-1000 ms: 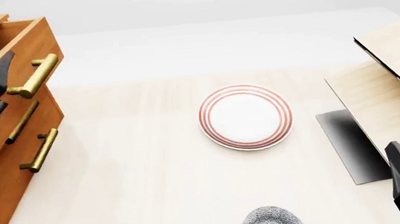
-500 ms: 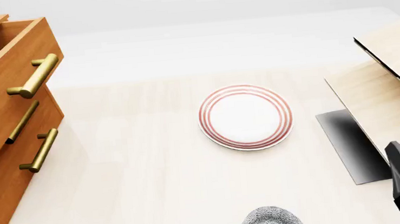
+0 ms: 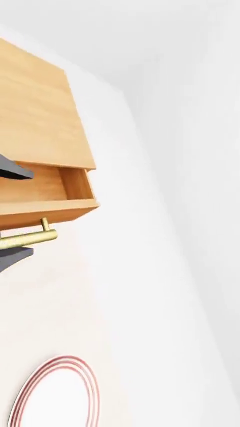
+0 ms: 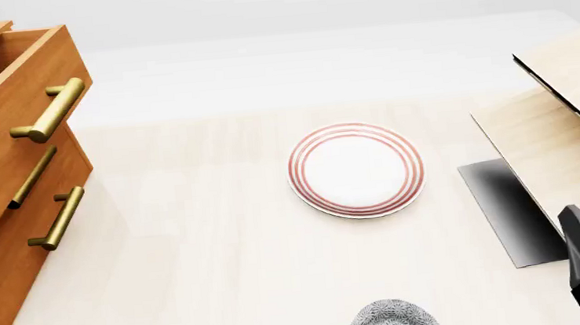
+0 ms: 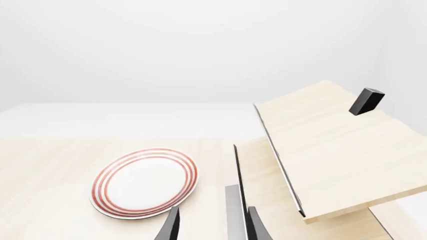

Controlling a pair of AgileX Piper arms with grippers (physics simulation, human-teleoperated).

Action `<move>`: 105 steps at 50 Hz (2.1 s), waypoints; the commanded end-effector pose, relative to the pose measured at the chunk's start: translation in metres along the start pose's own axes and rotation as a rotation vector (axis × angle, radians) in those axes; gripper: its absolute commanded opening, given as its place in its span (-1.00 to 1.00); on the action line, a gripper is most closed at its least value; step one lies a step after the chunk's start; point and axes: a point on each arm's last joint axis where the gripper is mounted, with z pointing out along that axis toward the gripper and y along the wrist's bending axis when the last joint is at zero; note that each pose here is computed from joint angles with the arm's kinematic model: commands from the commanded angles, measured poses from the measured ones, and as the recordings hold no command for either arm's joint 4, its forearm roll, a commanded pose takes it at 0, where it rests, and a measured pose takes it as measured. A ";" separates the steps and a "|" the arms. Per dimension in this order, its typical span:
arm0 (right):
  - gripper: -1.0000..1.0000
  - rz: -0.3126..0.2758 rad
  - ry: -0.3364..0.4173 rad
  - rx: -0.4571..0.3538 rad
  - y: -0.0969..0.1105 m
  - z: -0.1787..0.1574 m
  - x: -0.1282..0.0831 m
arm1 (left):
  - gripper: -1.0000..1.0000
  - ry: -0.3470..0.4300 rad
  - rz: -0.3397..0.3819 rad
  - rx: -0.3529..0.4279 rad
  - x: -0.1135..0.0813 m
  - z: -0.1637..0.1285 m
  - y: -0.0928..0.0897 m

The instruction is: Open the top drawer of the cabinet and put the bowl in it.

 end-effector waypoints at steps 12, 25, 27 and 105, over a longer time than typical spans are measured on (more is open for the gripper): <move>1.00 0.000 -0.001 0.000 0.000 0.000 0.000 | 1.00 0.166 -0.149 0.028 -0.009 0.035 0.007; 1.00 0.000 0.000 0.000 0.000 0.000 0.000 | 1.00 0.244 -0.204 0.001 -0.011 0.042 0.018; 1.00 0.000 0.000 0.000 0.000 0.000 0.000 | 1.00 0.249 -0.212 0.004 -0.011 0.044 0.018; 1.00 0.000 0.000 0.000 0.000 0.000 0.000 | 1.00 0.479 -0.377 0.014 0.034 0.103 0.008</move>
